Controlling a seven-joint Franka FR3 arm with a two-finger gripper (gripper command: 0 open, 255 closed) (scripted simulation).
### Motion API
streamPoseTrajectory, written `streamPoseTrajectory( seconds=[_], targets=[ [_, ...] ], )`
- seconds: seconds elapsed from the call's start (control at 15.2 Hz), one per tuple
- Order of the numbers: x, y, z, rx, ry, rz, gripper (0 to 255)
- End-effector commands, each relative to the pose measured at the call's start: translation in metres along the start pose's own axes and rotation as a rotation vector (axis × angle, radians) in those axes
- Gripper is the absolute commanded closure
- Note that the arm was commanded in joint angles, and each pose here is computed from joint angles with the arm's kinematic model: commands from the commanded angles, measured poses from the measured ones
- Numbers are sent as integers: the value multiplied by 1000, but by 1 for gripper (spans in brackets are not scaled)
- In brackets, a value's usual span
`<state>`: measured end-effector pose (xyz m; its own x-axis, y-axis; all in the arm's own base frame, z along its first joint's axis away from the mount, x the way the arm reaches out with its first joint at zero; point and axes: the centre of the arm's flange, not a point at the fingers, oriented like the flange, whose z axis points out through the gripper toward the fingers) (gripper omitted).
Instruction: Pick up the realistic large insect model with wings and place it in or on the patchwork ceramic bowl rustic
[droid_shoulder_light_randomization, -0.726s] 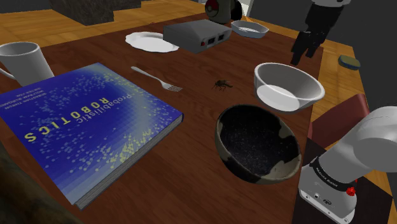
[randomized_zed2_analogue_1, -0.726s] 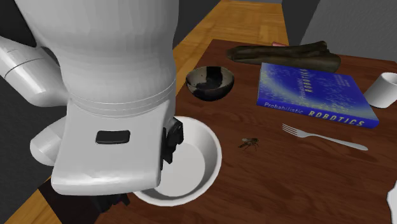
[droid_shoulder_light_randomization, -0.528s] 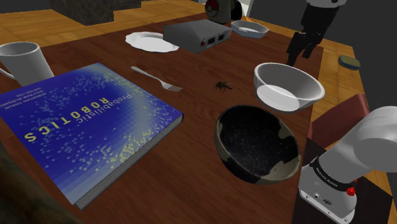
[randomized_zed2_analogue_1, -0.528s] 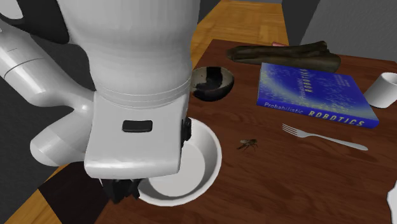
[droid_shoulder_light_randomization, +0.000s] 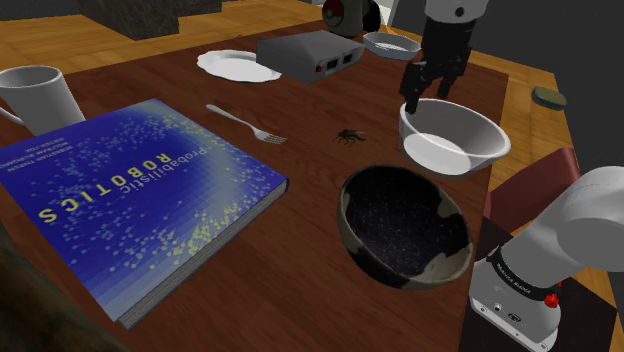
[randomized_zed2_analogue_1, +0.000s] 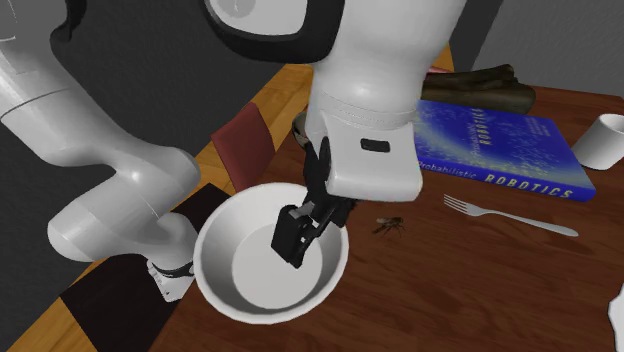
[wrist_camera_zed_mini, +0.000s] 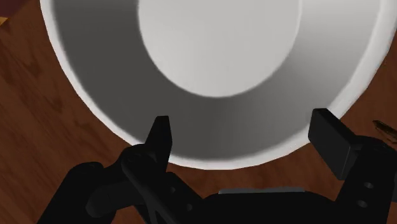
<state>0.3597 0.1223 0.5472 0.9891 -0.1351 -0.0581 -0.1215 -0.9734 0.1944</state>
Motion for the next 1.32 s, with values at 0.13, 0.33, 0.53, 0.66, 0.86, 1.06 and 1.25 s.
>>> streamPoseTrajectory(
  seconds=[0.13,0.33,0.53,0.66,0.86,1.06,1.25],
  targets=[
    [16,-57,-1,-32,0,38,0],
    [30,-98,0,-58,0,65,0],
    [45,-138,3,-83,0,92,0],
    [56,-165,6,-100,0,110,0],
    [59,-171,17,-105,0,116,0],
    [59,-170,33,-105,0,116,0],
    [59,-168,46,-105,0,116,0]
  ],
)
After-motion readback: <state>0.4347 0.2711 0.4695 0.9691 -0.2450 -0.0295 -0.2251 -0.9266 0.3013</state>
